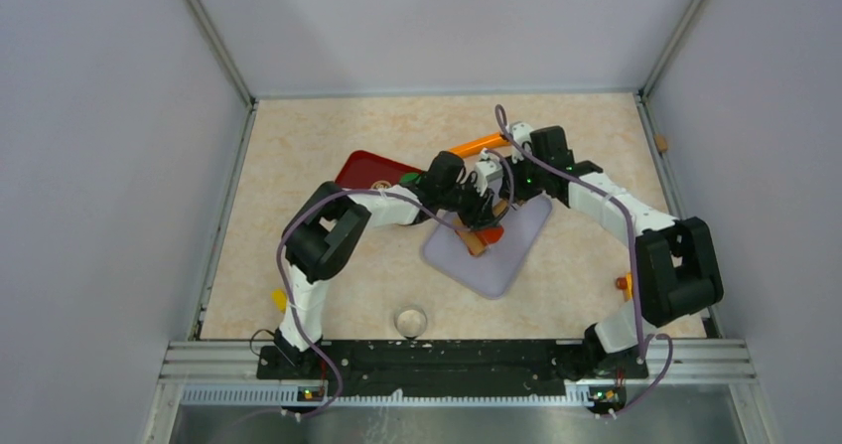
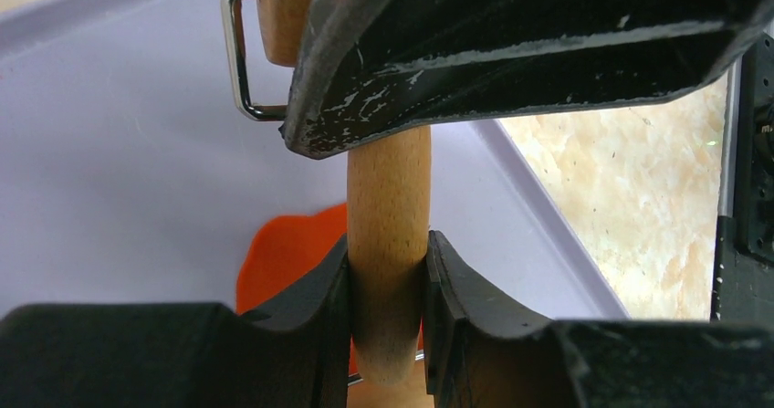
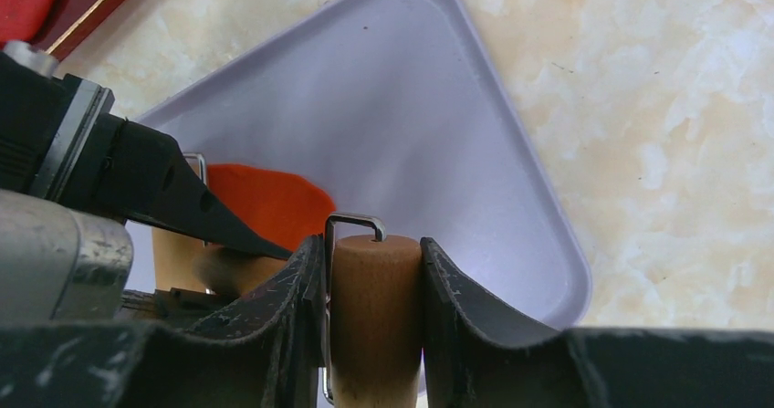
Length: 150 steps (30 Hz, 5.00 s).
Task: Roll out the dumpling wrappers from the dough
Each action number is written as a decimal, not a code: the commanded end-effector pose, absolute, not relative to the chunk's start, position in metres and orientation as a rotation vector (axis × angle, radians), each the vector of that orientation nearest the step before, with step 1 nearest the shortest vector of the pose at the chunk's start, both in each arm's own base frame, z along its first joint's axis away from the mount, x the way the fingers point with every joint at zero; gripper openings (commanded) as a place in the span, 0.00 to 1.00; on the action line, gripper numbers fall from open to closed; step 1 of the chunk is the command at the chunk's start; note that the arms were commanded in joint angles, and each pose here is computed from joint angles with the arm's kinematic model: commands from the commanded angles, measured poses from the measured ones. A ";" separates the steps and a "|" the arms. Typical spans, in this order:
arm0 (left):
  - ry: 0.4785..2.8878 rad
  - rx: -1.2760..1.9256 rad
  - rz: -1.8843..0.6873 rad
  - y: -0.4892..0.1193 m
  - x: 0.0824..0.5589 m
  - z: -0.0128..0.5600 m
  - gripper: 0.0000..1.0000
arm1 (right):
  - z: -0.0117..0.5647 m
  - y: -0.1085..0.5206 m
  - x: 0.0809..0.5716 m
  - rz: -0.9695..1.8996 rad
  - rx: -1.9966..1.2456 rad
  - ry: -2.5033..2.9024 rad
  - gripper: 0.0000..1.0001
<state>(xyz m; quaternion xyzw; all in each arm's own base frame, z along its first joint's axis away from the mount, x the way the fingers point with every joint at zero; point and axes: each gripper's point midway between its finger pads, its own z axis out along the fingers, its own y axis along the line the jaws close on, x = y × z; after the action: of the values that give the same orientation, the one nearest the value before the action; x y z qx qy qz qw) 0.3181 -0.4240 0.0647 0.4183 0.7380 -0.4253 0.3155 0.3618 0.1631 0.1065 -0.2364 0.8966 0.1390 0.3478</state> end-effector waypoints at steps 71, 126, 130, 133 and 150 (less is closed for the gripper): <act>1.790 0.959 -1.119 -0.449 0.357 0.176 0.00 | 0.169 0.191 0.319 0.542 -0.765 2.270 0.00; 1.981 1.018 -0.913 -0.392 0.340 0.095 0.00 | 0.108 0.227 0.303 0.460 -0.970 2.217 0.00; 1.886 1.014 -0.932 -0.403 0.348 0.135 0.00 | 0.148 0.228 0.306 0.508 -0.954 2.185 0.00; 1.845 1.021 -0.944 -0.414 0.352 0.148 0.00 | 0.159 0.215 0.304 0.537 -0.905 2.227 0.00; 1.802 1.127 -0.963 -0.454 0.348 0.097 0.00 | 0.122 0.158 0.291 0.439 -0.793 2.336 0.00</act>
<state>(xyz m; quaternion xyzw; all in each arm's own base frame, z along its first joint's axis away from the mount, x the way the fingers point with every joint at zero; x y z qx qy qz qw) 0.3030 -0.4419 0.0869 0.4653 0.7084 -0.4252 0.3176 0.3352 0.1415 0.1392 -0.2285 0.8921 0.1339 0.3662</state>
